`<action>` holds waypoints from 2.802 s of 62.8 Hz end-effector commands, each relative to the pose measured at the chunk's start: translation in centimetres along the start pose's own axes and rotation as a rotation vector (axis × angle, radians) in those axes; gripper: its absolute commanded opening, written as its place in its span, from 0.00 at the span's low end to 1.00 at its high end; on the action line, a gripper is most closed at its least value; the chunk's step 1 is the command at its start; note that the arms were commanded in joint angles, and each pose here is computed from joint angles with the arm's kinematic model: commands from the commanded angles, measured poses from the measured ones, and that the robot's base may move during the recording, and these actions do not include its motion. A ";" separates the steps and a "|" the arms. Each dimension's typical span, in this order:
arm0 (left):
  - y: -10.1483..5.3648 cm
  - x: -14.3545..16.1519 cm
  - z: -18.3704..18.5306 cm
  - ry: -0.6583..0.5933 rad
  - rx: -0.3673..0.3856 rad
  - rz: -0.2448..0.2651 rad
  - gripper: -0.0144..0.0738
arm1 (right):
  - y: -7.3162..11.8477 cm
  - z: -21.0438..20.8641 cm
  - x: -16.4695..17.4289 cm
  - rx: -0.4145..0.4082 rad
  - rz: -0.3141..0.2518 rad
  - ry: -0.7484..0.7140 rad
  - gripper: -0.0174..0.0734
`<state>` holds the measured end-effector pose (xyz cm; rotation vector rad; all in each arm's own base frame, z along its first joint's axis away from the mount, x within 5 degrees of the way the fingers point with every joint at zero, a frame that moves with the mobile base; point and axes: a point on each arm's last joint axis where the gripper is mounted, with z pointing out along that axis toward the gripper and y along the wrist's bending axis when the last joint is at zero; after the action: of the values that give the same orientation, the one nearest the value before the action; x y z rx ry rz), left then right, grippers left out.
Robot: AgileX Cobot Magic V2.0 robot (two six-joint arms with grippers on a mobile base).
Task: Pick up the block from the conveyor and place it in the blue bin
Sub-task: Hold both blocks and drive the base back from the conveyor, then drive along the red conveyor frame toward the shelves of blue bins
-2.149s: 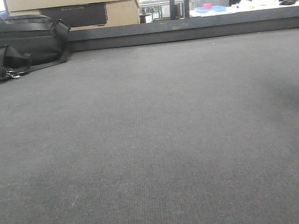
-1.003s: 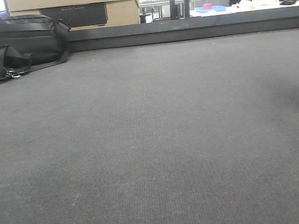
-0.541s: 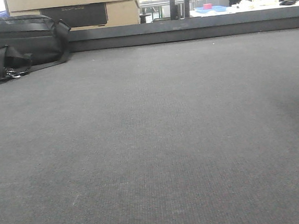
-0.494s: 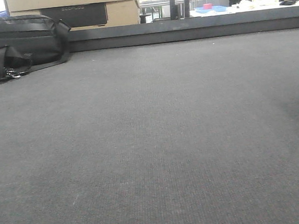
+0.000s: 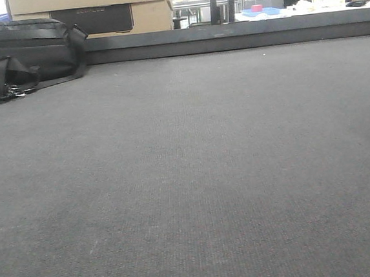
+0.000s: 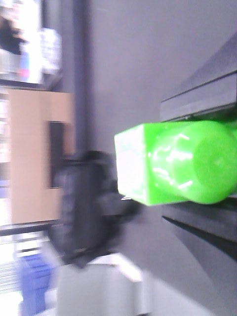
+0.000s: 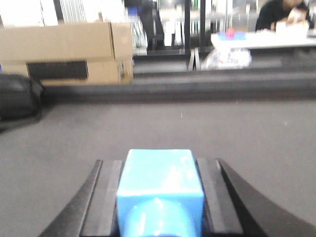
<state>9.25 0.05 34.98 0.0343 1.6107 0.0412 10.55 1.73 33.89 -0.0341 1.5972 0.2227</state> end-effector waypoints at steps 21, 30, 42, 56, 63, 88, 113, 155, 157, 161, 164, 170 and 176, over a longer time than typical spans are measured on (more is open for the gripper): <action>-0.1 -1.1 -3.4 -0.161 0.001 -0.008 0.04 | 0.1 -1.5 -0.8 -0.006 -0.010 -0.091 0.01; -0.1 -1.1 -3.4 -0.161 0.001 -0.008 0.04 | 0.1 -1.5 -0.8 -0.006 -0.010 -0.092 0.01; -0.1 -1.1 -3.4 -0.163 0.000 -0.008 0.04 | 0.1 -1.5 -0.8 -0.006 -0.010 -0.092 0.01; -0.1 -1.1 -3.4 -0.163 0.000 -0.008 0.04 | 0.1 -1.5 -0.8 -0.006 -0.010 -0.092 0.01; -0.1 -1.1 -3.4 -0.163 0.000 -0.008 0.04 | 0.1 -1.5 -0.8 -0.006 -0.010 -0.092 0.01; -0.1 -1.1 -3.4 -0.163 0.000 -0.008 0.04 | 0.1 -1.5 -0.8 -0.006 -0.010 -0.092 0.01; -0.1 -1.1 -3.4 -0.163 0.000 -0.008 0.04 | 0.1 -1.5 -0.8 -0.006 -0.010 -0.092 0.01; -0.1 -1.2 -3.4 -0.164 -0.002 -0.008 0.04 | 0.1 -1.5 -0.9 -0.006 -0.010 -0.099 0.01; -0.1 -1.2 -3.4 -0.164 -0.002 -0.008 0.04 | 0.1 -1.5 -0.9 -0.006 -0.010 -0.099 0.01; -0.1 -1.2 -3.4 -0.164 -0.002 -0.008 0.04 | 0.1 -1.5 -0.9 -0.006 -0.010 -0.099 0.01; -0.1 -1.2 -3.4 -0.164 -0.002 -0.008 0.04 | 0.1 -1.5 -0.9 -0.006 -0.010 -0.099 0.01; -0.1 -1.2 -3.4 -0.164 -0.002 -0.008 0.04 | 0.1 -1.5 -0.9 -0.006 -0.010 -0.099 0.01; -0.1 -1.2 -3.4 -0.164 -0.002 -0.008 0.04 | 0.1 -1.5 -0.9 -0.006 -0.010 -0.099 0.01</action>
<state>5.91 -0.09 36.09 0.0347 1.4651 0.0472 9.20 1.52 34.53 -0.0352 1.5320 0.2250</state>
